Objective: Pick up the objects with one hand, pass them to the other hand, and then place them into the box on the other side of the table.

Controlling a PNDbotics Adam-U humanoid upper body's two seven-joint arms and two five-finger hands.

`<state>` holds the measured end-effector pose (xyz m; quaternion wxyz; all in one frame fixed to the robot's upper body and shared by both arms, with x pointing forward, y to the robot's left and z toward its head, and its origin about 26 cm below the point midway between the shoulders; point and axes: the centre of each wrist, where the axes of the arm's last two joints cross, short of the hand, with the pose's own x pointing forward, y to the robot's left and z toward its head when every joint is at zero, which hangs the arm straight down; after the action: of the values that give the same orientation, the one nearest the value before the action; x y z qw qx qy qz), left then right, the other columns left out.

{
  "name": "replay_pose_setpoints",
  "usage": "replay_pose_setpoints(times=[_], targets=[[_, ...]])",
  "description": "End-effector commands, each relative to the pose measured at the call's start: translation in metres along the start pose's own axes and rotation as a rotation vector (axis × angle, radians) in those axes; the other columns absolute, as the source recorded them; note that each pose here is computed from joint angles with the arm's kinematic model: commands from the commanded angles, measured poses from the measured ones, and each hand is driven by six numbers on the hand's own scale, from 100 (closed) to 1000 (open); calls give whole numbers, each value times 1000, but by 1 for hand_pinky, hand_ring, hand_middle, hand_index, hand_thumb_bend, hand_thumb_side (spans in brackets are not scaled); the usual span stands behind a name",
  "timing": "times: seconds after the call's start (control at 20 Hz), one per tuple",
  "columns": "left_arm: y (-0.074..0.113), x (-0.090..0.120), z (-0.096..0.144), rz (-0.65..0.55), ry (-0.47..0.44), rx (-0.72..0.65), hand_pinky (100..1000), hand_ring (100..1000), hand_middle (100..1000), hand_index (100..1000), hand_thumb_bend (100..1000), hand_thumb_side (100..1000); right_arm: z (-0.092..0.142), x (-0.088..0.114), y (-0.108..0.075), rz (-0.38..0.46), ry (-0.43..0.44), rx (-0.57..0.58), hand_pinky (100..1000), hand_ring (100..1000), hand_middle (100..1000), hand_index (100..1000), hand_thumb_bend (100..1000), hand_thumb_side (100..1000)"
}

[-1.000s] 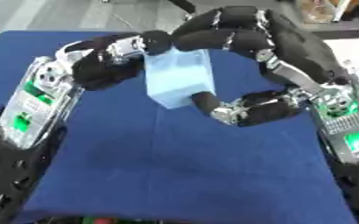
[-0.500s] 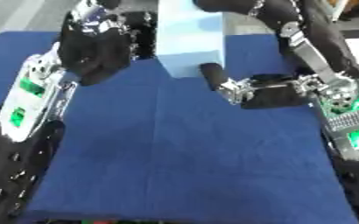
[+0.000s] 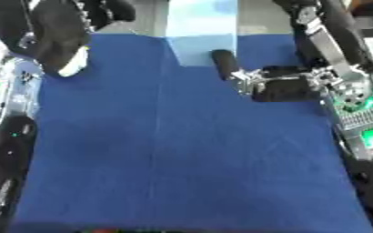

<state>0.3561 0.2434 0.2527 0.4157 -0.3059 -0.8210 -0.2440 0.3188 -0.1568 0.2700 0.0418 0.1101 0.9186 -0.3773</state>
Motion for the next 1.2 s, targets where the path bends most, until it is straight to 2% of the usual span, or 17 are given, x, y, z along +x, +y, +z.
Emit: replay_pose_setpoints(times=[0.05, 0.2, 0.4, 0.45, 0.5, 0.6, 0.65, 0.7, 0.75, 0.9, 0.95, 1.0, 1.2], targets=[[12, 22, 15, -33, -57, 75, 825, 690, 653, 818, 570, 1000, 9, -13, -23, 66, 60, -11, 732, 560, 527, 852, 100, 100], [18, 25, 35, -28, -58, 159, 825, 688, 651, 817, 549, 1000, 29, -32, -40, 117, 183, -25, 760, 563, 514, 847, 100, 100], [15, 24, 59, -41, -29, 262, 825, 684, 647, 816, 523, 1000, 62, -59, -71, 193, 382, -70, 816, 574, 487, 840, 100, 100], [13, 24, 64, -45, -18, 284, 825, 682, 644, 815, 505, 1000, 72, -68, -79, 213, 457, -77, 839, 579, 473, 837, 100, 100], [11, 23, 69, -50, -5, 309, 825, 681, 643, 814, 500, 1000, 87, -89, -86, 241, 582, -79, 844, 580, 470, 836, 100, 100], [6, 22, 77, -63, 12, 347, 824, 679, 640, 813, 480, 1000, 120, -121, -95, 306, 772, -86, 868, 585, 462, 838, 100, 187], [5, 21, 81, -69, 19, 360, 824, 678, 639, 813, 468, 1000, 135, -131, -97, 335, 842, -90, 896, 592, 458, 843, 100, 329], [3, 21, 85, -73, 28, 375, 824, 677, 638, 812, 463, 1000, 154, -140, -99, 358, 932, -98, 911, 596, 456, 844, 100, 398], [3, 20, 88, -77, 35, 388, 824, 676, 636, 812, 458, 1000, 170, -146, -100, 377, 1008, -104, 928, 601, 454, 847, 100, 428], [1, 19, 95, -87, 50, 419, 823, 673, 633, 811, 448, 1000, 212, -157, -98, 419, 1196, -91, 952, 615, 463, 862, 100, 390], [1, 19, 97, -89, 52, 428, 823, 673, 633, 811, 447, 1000, 223, -158, -97, 432, 1243, -76, 957, 621, 469, 869, 100, 325], [1, 18, 98, -90, 53, 436, 823, 672, 632, 810, 445, 1000, 234, -159, -95, 444, 1284, -57, 965, 631, 481, 878, 100, 352], [0, 18, 101, -93, 55, 454, 822, 672, 630, 810, 431, 1000, 265, -157, -87, 462, 1386, 32, 1000, 725, 573, 935, 100, 283]])
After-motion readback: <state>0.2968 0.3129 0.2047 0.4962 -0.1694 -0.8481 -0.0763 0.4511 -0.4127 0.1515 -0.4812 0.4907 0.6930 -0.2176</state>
